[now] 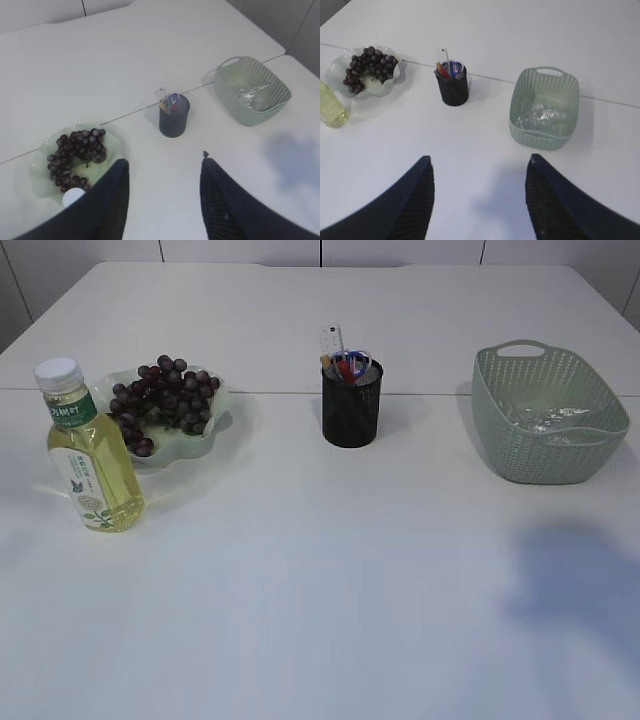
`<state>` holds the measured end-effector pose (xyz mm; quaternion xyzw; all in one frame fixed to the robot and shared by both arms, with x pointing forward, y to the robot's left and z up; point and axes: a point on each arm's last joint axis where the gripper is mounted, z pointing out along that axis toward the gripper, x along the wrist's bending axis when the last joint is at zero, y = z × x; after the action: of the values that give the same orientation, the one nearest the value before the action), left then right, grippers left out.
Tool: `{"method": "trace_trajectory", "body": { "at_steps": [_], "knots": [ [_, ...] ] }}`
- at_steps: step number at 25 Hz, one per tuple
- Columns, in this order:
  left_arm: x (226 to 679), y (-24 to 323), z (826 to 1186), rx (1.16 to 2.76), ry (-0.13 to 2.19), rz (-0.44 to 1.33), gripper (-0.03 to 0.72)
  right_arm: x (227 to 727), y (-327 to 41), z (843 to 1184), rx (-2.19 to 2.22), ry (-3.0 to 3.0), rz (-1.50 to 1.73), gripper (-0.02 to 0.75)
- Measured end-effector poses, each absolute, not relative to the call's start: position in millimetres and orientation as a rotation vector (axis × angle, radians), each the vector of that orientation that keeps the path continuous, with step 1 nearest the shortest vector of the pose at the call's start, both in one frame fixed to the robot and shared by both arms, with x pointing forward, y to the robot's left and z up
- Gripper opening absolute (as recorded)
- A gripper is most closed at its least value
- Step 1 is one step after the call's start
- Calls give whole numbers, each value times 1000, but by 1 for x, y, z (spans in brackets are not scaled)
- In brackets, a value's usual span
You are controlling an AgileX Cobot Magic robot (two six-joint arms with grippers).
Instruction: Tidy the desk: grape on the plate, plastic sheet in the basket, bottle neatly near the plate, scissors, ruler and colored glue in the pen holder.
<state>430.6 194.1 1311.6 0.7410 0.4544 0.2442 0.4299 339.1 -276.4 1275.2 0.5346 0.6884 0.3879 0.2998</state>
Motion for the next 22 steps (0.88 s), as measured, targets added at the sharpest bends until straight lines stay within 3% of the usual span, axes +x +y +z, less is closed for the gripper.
{"method": "trace_trajectory", "body": {
  "at_steps": [6, 11, 22],
  "knots": [
    [382, 212, 1331, 1801, 1029, 562, 340, 288, -282, 1227, 1405, 1860, 1001, 441],
    [346, 231, 1328, 1779, 1000, 558, 340, 250, -286, 1217, 1308, 1818, 1031, 441],
    [262, 278, 1255, 1747, 962, 577, 340, 222, -289, 1214, 1204, 1779, 1054, 441]
  ]
}}
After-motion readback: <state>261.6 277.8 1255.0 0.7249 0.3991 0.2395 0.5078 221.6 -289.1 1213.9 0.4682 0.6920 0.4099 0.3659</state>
